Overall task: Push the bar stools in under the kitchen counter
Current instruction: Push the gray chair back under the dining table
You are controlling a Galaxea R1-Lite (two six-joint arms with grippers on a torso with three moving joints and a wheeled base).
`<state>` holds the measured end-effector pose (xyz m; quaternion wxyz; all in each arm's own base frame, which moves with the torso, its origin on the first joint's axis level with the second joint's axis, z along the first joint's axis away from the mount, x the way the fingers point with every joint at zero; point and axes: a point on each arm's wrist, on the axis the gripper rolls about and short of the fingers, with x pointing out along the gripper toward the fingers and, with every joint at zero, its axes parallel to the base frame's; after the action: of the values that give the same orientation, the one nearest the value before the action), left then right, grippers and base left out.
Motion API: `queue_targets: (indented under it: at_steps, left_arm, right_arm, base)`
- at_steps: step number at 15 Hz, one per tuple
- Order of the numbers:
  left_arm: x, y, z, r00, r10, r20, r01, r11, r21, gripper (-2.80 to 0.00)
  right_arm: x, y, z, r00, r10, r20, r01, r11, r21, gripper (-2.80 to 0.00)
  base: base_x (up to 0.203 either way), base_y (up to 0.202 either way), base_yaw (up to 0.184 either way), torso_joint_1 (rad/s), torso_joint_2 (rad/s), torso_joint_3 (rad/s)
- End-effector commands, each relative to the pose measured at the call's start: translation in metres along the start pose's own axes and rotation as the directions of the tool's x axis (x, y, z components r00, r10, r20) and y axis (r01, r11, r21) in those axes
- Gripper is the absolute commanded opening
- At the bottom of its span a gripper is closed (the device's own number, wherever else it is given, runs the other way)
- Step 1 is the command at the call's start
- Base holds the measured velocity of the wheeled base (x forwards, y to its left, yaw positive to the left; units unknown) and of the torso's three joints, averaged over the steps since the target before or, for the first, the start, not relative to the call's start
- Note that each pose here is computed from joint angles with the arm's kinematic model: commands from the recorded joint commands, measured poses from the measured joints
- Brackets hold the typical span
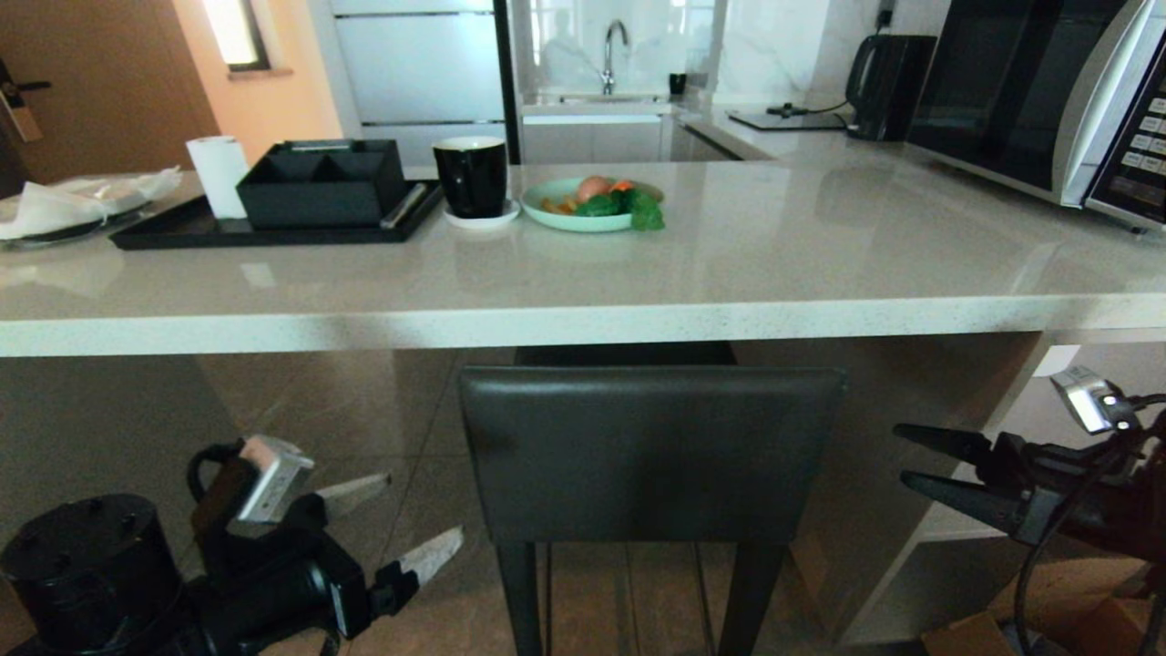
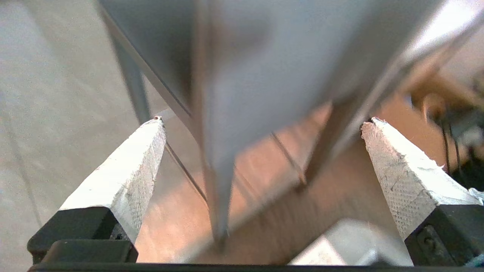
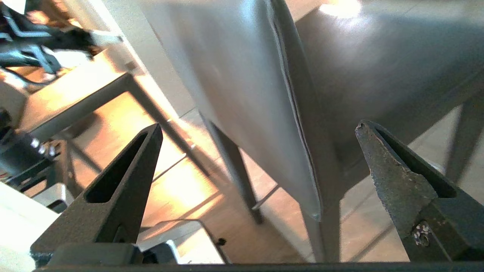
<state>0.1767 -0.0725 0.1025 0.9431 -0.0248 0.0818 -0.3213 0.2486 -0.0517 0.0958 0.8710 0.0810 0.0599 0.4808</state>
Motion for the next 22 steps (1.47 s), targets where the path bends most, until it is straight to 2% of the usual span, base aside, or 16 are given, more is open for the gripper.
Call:
queue_targets:
  at_steps: [1, 3, 5, 8, 9, 10, 11, 13, 15, 16, 17, 18, 19, 20, 21, 22]
  left_arm:
    - [-0.027, -0.007, 0.028, 0.984, 0.024, 0.175, -0.030, 0.999, 0.031, 0.00]
    - [-0.046, -0.012, 0.042, 0.958, 0.072, 0.278, -0.086, 0.996, 0.038, 0.00]
    - [-0.063, -0.016, 0.049, 0.938, 0.133, 0.319, -0.149, 0.989, 0.026, 0.00]
    - [-0.093, -0.024, 0.058, 0.911, 0.236, 0.337, -0.256, 0.967, 0.014, 0.00]
    - [-0.106, -0.028, 0.064, 0.905, 0.273, 0.327, -0.291, 0.957, 0.008, 0.00]
    - [-0.118, -0.030, 0.068, 0.903, 0.331, 0.274, -0.343, 0.939, -0.003, 0.00]
    - [-0.132, -0.032, 0.075, 0.878, 0.395, 0.269, -0.406, 0.914, -0.016, 0.00]
    - [-0.163, -0.038, 0.090, 0.775, 0.533, 0.338, -0.551, 0.833, -0.050, 0.00]
    - [-0.180, -0.045, 0.098, 0.684, 0.612, 0.398, -0.642, 0.763, -0.071, 0.00]
    - [-0.188, -0.050, 0.101, 0.643, 0.626, 0.441, -0.673, 0.736, -0.064, 0.00]
    - [-0.196, -0.056, 0.105, 0.606, 0.634, 0.481, -0.704, 0.709, -0.048, 0.00]
    - [-0.202, -0.061, 0.107, 0.581, 0.634, 0.511, -0.721, 0.692, -0.038, 0.00]
    - [-0.209, -0.066, 0.111, 0.560, 0.626, 0.542, -0.728, 0.685, -0.038, 0.00]
    - [-0.212, -0.070, 0.115, 0.548, 0.630, 0.549, -0.735, 0.676, -0.042, 0.00]
    - [-0.216, -0.073, 0.120, 0.534, 0.642, 0.550, -0.748, 0.662, -0.047, 0.00]
    - [-0.219, -0.078, 0.121, 0.512, 0.659, 0.551, -0.769, 0.637, -0.048, 0.00]
  right_arm:
    - [-0.018, 0.033, 0.030, 0.998, -0.031, 0.045, 0.037, 0.991, -0.128, 0.00]
    - [-0.029, 0.064, 0.051, 0.996, -0.046, 0.082, 0.060, 0.983, -0.174, 0.00]
    - [-0.037, 0.097, 0.073, 0.990, -0.049, 0.130, 0.069, 0.986, -0.151, 0.00]
    - [-0.047, 0.146, 0.098, 0.973, -0.057, 0.222, 0.073, 0.995, -0.065, 0.00]
    - [-0.050, 0.159, 0.103, 0.961, -0.076, 0.267, 0.095, 0.994, -0.057, 0.00]
    - [-0.054, 0.171, 0.104, 0.945, -0.101, 0.312, 0.127, 0.990, -0.062, 0.00]
    - [-0.058, 0.179, 0.100, 0.928, -0.142, 0.345, 0.170, 0.984, -0.052, 0.00]
    - [-0.064, 0.197, 0.087, 0.898, -0.204, 0.389, 0.233, 0.972, -0.028, 0.00]
    - [-0.067, 0.211, 0.080, 0.883, -0.242, 0.402, 0.265, 0.964, -0.002, 0.00]
    - [-0.069, 0.213, 0.080, 0.865, -0.300, 0.402, 0.316, 0.948, 0.030, 0.00]
    - [-0.074, 0.213, 0.081, 0.826, -0.392, 0.405, 0.400, 0.914, 0.068, 0.00]
    - [-0.078, 0.216, 0.083, 0.773, -0.491, 0.401, 0.486, 0.865, 0.121, 0.00]
    - [-0.080, 0.221, 0.085, 0.726, -0.576, 0.376, 0.543, 0.815, 0.201, 0.00]
    - [-0.080, 0.230, 0.093, 0.702, -0.615, 0.358, 0.577, 0.787, 0.221, 0.00]
    - [-0.079, 0.236, 0.101, 0.697, -0.630, 0.342, 0.610, 0.772, 0.179, 0.00]
    - [-0.078, 0.244, 0.109, 0.702, -0.630, 0.331, 0.647, 0.759, 0.073, 0.00]
  base:
    - [0.000, 0.000, 0.000, 0.000, 0.00, 0.000]
    - [0.000, 0.000, 0.000, 0.000, 0.00, 0.000]
    - [0.000, 0.000, 0.000, 0.000, 0.00, 0.000]
    - [0.000, 0.000, 0.000, 0.000, 0.00, 0.000]
    - [0.000, 0.000, 0.000, 0.000, 0.00, 0.000]
    - [0.000, 0.000, 0.000, 0.000, 0.00, 0.000]
    - [0.000, 0.000, 0.000, 0.000, 0.00, 0.000]
    - [0.000, 0.000, 0.000, 0.000, 0.00, 0.000]
    - [0.000, 0.000, 0.000, 0.000, 0.00, 0.000]
    - [0.000, 0.000, 0.000, 0.000, 0.00, 0.000]
    - [0.000, 0.000, 0.000, 0.000, 0.00, 0.000]
    - [0.000, 0.000, 0.000, 0.000, 0.00, 0.000]
    - [0.000, 0.000, 0.000, 0.000, 0.00, 0.000]
    - [0.000, 0.000, 0.000, 0.000, 0.00, 0.000]
    - [0.000, 0.000, 0.000, 0.000, 0.00, 0.000]
    - [0.000, 0.000, 0.000, 0.000, 0.00, 0.000]
